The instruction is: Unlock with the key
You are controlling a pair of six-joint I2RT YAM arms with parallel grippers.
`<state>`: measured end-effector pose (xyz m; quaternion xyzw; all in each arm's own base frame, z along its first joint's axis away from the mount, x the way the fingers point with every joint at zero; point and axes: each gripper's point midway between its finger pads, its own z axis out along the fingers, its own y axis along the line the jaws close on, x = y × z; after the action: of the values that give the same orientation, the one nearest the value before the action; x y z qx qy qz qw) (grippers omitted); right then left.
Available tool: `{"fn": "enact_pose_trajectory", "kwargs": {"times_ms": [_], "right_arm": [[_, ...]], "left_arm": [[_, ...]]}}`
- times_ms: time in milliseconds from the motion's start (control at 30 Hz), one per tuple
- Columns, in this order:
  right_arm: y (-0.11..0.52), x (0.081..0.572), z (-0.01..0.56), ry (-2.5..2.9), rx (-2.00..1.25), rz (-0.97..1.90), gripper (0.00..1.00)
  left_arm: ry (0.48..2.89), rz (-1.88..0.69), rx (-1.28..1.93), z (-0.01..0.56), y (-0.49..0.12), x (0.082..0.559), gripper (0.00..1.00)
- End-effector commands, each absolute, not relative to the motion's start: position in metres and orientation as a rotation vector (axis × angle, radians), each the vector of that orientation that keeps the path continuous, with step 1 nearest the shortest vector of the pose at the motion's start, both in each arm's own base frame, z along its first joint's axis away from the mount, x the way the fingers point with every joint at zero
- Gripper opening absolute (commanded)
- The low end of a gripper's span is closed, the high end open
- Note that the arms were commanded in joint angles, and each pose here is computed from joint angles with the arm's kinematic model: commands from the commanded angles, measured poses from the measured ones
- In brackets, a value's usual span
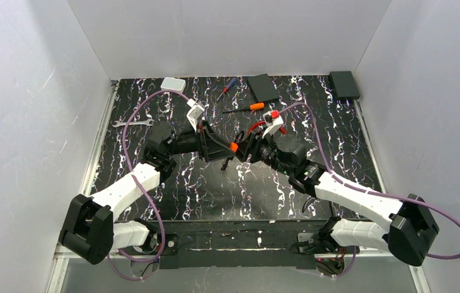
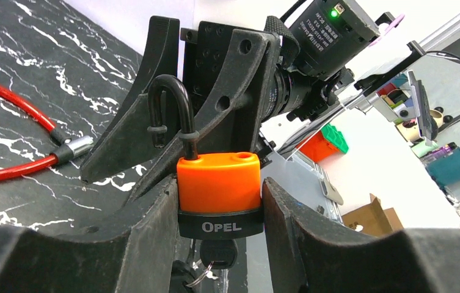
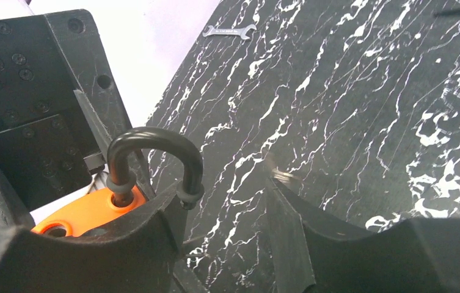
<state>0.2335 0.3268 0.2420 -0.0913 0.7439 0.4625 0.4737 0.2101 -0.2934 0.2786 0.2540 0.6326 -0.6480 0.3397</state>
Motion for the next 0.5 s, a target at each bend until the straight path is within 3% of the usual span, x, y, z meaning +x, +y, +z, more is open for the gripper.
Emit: {"fn": "enact_pose_trajectory", "kwargs": {"times_ms": [0, 300, 467], "right_arm": [[0.33, 0.22, 0.351, 1.499, -0.328, 1.197, 0.58], [0.275, 0.215, 0.301, 1.635, -0.269, 0.978, 0.62], [0.252, 0.203, 0.316, 1.574, -0.226, 0.988, 0.71]], "left_arm": [[1.58, -1.641, 0.646, 0.288, -0.292, 0.217, 0.0], [1.568, -1.629, 0.625, 0.295, -0.291, 0.223, 0.0], [1.559, -1.669, 0.655, 0.303, -0.289, 0.211, 0.0]]}}
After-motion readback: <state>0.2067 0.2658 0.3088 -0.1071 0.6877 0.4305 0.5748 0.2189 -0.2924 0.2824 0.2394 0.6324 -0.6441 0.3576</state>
